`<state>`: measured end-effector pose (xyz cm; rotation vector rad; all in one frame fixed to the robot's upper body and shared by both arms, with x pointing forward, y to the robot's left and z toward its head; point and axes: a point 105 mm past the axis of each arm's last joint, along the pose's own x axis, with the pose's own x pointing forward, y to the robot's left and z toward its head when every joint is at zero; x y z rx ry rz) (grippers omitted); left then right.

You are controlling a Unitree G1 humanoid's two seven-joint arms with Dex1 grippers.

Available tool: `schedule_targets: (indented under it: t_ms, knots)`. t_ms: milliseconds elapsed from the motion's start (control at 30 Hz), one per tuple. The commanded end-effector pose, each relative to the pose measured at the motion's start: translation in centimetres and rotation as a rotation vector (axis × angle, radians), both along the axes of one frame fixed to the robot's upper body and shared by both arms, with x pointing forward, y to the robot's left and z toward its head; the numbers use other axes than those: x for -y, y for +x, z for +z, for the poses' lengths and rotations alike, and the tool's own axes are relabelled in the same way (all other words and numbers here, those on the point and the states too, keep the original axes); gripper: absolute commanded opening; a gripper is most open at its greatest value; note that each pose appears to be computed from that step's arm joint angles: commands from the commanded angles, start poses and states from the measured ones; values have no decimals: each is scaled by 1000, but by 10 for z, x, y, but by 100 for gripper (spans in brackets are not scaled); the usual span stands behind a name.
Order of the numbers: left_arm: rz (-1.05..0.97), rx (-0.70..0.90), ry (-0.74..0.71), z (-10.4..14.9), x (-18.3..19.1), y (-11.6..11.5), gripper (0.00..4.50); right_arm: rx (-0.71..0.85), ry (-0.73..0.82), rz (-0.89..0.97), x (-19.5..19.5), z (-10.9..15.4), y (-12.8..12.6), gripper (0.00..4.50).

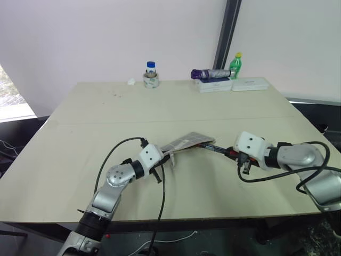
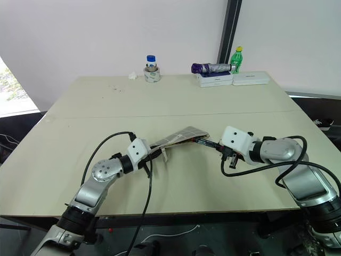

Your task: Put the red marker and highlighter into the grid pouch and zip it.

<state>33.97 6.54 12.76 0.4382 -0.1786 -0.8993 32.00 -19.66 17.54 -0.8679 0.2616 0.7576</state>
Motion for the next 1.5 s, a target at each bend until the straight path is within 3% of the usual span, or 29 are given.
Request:
schedule_targets:
  t_ms: [33, 333, 733, 933, 967, 1000, 1267, 1500]
  knots:
    - [-33, 53, -16, 14, 5, -4, 0, 59, -37, 44, -7, 13, 1, 31]
    - [-170, 92, 128, 7, 13, -19, 0, 77, -197, 251, -44, 12, -10, 31]
    - [-221, 99, 107, 15, 21, -28, 0, 133, -196, 383, -85, 15, -2, 31]
    - [-162, 71, 66, 17, 12, -22, 0, 137, -102, 339, -76, 38, -3, 329]
    - [-146, 55, 37, 19, 11, -20, 0, 130, -75, 334, -74, 43, -6, 404]
    - [-132, 36, 2, 21, 11, -19, 0, 127, -31, 317, -71, 50, -7, 431]
    - [-60, -151, -267, 47, 24, -2, 0, 53, 216, 193, -49, 70, -18, 431]
    - [-32, -321, -388, 60, 40, 17, 0, -25, 425, 75, -56, 49, -11, 431]
